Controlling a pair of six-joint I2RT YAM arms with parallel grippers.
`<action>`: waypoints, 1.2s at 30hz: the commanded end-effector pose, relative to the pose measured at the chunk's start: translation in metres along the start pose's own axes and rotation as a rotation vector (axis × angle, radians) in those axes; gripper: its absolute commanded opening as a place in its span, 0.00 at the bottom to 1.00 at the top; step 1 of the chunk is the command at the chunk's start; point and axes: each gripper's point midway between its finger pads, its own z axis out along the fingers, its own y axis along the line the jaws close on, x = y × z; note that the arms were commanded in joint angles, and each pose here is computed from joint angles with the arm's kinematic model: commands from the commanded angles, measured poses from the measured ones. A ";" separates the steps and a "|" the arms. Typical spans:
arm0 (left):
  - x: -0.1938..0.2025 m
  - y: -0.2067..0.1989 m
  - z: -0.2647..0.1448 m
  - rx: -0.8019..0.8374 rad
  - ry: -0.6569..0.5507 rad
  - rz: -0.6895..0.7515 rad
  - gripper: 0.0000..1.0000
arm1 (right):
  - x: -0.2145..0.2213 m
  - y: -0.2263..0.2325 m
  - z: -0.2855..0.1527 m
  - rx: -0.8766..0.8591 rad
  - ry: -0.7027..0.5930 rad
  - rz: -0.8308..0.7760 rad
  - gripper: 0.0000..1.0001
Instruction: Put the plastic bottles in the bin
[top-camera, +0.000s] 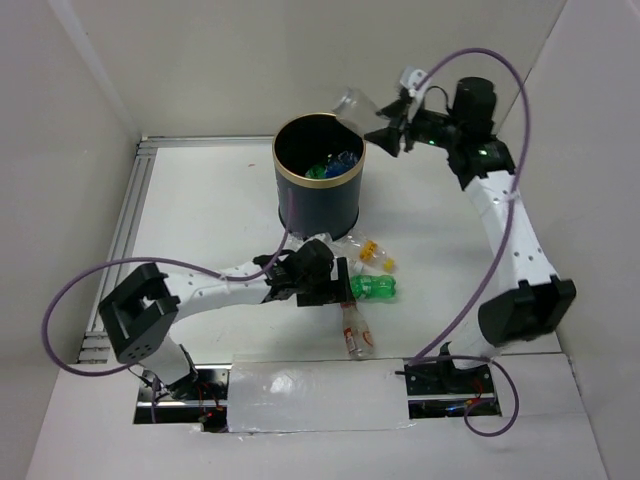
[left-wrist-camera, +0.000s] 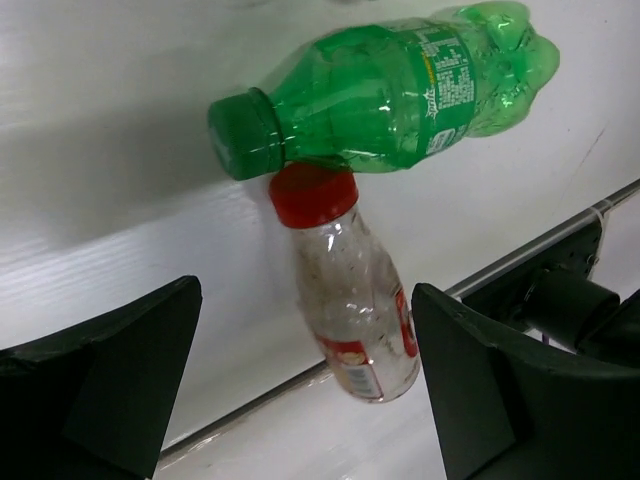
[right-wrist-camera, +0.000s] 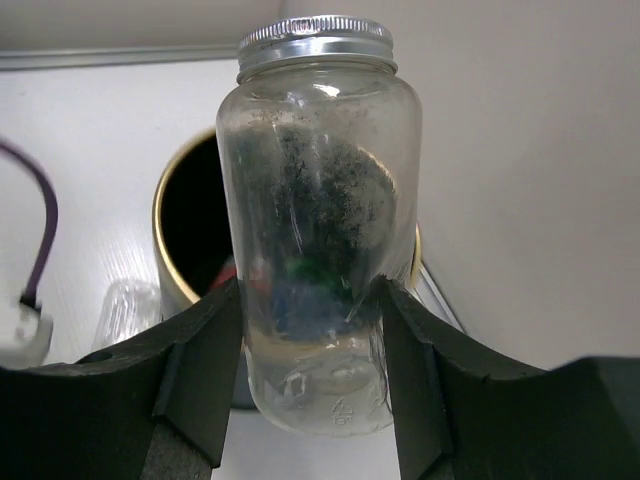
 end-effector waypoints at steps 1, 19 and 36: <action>-0.001 -0.052 0.003 0.117 0.028 -0.050 0.99 | 0.010 -0.003 0.057 -0.021 -0.025 0.046 0.20; 0.058 0.001 0.054 -0.114 0.205 0.054 0.26 | 0.063 -0.003 0.043 0.060 0.088 0.306 1.00; -0.258 -0.130 -0.204 0.018 -0.833 0.405 0.00 | 0.234 0.188 -0.093 -0.390 0.358 0.218 0.80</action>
